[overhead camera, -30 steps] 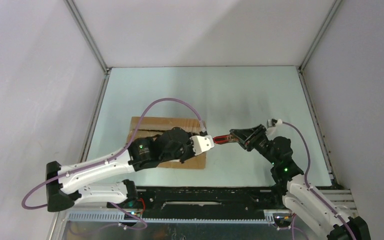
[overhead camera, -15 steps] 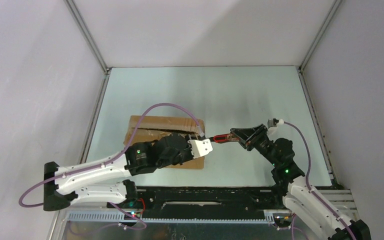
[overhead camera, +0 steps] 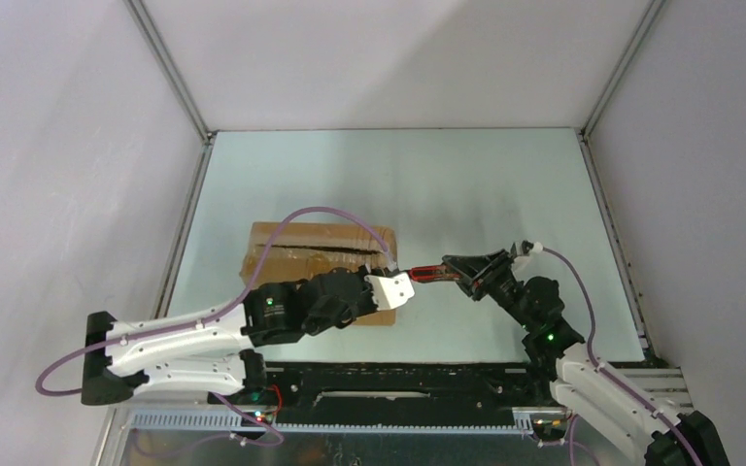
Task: Unpack the express box
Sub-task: Cut the express box at the center of the board.
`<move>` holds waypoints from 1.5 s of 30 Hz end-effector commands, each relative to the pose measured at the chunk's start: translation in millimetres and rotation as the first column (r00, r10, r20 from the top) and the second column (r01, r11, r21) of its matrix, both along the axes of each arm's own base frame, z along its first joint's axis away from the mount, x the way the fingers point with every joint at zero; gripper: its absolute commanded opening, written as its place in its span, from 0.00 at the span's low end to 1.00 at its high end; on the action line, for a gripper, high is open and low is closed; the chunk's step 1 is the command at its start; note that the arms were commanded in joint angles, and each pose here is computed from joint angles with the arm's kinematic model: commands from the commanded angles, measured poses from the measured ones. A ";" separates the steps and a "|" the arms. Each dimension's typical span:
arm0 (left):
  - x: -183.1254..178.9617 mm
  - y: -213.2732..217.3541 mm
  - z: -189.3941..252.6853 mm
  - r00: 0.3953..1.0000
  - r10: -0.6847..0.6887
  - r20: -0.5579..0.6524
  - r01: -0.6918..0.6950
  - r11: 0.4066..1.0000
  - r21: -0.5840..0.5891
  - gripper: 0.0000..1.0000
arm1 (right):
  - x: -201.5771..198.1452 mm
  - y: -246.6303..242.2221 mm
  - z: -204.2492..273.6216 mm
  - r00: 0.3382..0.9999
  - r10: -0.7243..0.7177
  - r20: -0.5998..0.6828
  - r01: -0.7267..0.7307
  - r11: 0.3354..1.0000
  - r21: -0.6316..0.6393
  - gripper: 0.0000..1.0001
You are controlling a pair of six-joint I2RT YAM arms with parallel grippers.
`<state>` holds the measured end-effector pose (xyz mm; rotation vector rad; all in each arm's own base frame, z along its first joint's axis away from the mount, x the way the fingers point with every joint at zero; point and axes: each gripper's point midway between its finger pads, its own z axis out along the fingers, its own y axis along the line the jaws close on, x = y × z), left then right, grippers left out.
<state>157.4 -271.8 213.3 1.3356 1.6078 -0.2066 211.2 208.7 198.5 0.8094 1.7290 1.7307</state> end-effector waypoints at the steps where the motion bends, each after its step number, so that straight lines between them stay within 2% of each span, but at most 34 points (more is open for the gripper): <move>1: 2.7 -2.2 12.5 0.999 0.020 0.048 -0.017 0.998 -0.059 0.00 | 5.7 -6.2 19.7 0.998 -0.058 0.031 0.055 0.995 0.085 0.00; 6: 2.7 -6.0 21.9 0.998 0.022 0.063 -0.015 0.994 -0.108 0.00 | 5.0 -1.0 26.1 0.999 -0.038 0.023 0.034 0.987 0.157 0.00; 13: -0.7 -10.9 13.4 0.998 0.004 0.056 0.001 0.996 -0.093 0.00 | 2.5 8.4 16.6 1.000 -0.024 -0.018 0.027 0.983 0.182 0.00; 15: 3.3 -9.7 16.1 0.998 0.040 0.055 -0.034 0.994 -0.101 0.00 | 2.4 7.4 12.9 0.999 -0.033 -0.029 0.038 0.983 0.182 0.00; 17: 13.0 -0.9 30.9 0.989 0.136 0.052 -0.128 0.983 -0.131 0.01 | 2.2 5.3 7.8 0.998 -0.043 -0.035 0.049 0.985 0.168 0.00; 18: 16.9 3.5 39.3 0.985 0.168 0.036 -0.161 0.976 -0.148 0.13 | 2.2 3.9 6.4 0.998 -0.047 -0.036 0.053 0.985 0.164 0.00; 20: 19.7 9.9 54.9 0.981 0.191 -0.020 -0.191 0.962 -0.194 0.49 | 2.8 1.3 3.3 0.998 -0.050 -0.031 0.054 0.988 0.142 0.00; 21: 21.0 12.9 62.1 0.978 0.198 -0.065 -0.208 0.953 -0.220 0.59 | 2.8 1.3 2.4 0.999 -0.044 -0.027 0.047 0.991 0.125 0.00; 23: 24.7 21.4 68.0 0.947 0.226 -0.230 -0.285 0.920 -0.268 0.73 | 2.5 1.2 4.0 0.999 -0.034 -0.003 0.034 0.995 0.094 0.00; 25: 26.7 28.4 75.7 0.897 0.247 -0.366 -0.366 0.880 -0.303 0.79 | 2.6 2.2 6.4 1.000 -0.024 0.017 0.023 0.998 0.055 0.00; 29: 13.7 28.9 74.1 0.768 0.179 -0.615 -0.434 0.852 -0.294 0.97 | 2.8 3.7 18.7 0.997 -0.008 0.076 0.007 1.000 0.008 0.00; 36: 16.9 29.8 86.2 0.639 0.240 -0.731 -0.564 0.793 -0.231 1.00 | 2.9 10.0 48.3 0.978 0.065 0.200 -0.047 0.994 -0.094 0.00; 40: 17.4 40.7 71.8 0.609 0.324 -0.723 -0.567 0.816 -0.112 1.00 | -4.7 11.0 56.3 0.966 0.090 0.241 -0.065 0.992 -0.111 0.00; 45: 23.0 31.2 52.1 0.538 0.286 -0.793 -0.513 0.857 -0.039 1.00 | -9.2 6.2 61.6 0.961 0.091 0.261 -0.051 0.986 -0.159 0.00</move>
